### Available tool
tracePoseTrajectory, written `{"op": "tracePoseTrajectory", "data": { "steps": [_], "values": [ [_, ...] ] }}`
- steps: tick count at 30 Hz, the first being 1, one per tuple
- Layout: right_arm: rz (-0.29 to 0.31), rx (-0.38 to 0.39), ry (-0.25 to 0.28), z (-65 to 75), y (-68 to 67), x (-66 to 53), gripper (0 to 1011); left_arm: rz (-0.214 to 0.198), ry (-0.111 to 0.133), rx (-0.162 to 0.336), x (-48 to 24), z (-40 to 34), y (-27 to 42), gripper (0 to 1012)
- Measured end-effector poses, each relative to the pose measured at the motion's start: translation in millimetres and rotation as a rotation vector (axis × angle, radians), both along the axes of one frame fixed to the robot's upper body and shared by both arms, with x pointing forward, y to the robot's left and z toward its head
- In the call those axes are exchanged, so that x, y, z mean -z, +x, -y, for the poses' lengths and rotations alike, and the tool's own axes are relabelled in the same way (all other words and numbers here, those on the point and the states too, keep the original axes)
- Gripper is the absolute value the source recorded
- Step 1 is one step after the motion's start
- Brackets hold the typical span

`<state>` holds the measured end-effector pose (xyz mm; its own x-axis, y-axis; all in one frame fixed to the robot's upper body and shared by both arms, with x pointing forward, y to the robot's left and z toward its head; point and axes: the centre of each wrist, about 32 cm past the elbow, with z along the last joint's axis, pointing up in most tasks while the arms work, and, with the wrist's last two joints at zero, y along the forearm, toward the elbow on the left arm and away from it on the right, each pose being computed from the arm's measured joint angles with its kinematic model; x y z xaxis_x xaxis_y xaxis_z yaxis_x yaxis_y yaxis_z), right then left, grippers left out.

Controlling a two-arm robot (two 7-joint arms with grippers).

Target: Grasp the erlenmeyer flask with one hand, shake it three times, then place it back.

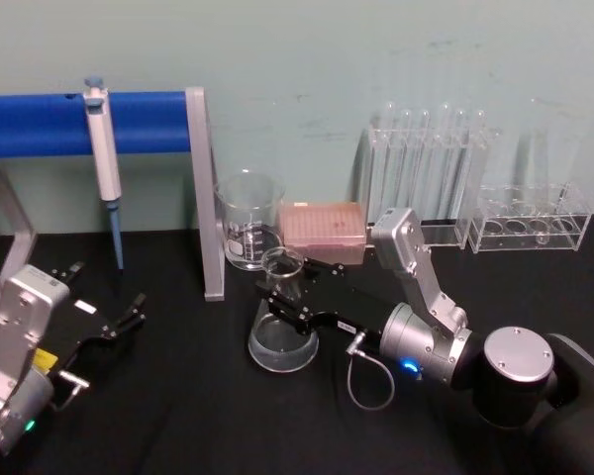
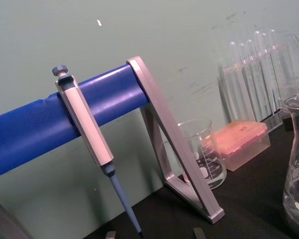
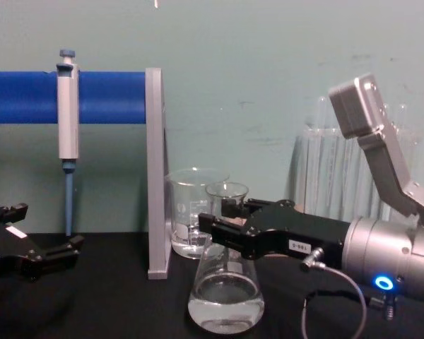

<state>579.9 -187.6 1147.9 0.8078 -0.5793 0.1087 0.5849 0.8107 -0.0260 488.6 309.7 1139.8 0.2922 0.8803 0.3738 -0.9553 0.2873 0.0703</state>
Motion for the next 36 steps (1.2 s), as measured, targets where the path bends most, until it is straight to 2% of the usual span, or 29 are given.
{"op": "tracePoseTrajectory", "data": {
  "steps": [36],
  "values": [
    [-0.046, -0.001, -0.015, 0.8, 1.6, 6.8, 452, 0.000, 0.000, 0.000, 0.0, 0.0, 0.0, 1001]
  ]
}}
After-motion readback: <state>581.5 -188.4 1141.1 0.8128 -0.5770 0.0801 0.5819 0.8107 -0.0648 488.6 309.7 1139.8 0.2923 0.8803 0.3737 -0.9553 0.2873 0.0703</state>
